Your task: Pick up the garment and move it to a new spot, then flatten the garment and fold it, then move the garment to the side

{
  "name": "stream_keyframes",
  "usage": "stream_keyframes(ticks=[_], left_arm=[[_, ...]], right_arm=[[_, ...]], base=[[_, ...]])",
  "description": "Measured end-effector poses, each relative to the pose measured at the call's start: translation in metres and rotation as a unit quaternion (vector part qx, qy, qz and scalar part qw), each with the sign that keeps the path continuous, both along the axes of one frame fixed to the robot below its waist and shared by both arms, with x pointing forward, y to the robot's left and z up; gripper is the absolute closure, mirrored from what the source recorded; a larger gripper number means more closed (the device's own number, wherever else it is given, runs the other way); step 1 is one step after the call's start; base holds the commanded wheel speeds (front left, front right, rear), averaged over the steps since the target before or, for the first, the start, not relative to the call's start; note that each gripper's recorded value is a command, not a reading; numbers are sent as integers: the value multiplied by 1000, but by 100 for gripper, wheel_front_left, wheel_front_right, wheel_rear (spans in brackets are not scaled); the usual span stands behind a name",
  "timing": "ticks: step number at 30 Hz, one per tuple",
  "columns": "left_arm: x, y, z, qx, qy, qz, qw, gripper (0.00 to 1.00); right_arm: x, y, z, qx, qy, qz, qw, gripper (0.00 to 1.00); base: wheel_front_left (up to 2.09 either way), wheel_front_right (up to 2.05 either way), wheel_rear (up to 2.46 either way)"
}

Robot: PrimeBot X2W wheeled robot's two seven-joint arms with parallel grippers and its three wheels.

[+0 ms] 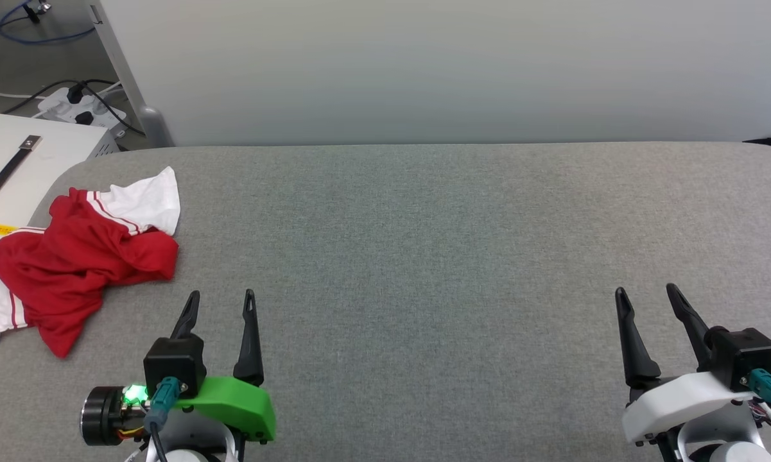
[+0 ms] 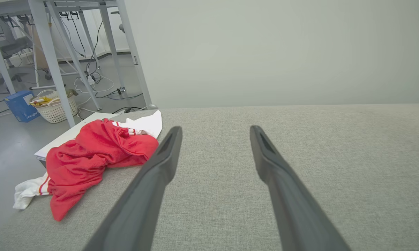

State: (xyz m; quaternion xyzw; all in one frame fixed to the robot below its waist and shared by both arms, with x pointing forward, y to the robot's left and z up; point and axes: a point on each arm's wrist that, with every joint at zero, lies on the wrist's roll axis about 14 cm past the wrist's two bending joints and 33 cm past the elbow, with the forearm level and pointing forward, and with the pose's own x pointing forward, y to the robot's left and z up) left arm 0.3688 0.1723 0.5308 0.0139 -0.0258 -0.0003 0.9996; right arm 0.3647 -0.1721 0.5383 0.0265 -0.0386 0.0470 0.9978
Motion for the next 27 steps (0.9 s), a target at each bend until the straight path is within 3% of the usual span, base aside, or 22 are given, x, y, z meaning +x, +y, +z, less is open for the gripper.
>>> stream_keyframes(ticks=[27], left_arm=[[-2, -9, 7, -4, -27, -9, 1000, 0]], right_arm=[[-8, -5, 2, 22, -19, -8, 1000, 0]], base=[[0, 0, 0]])
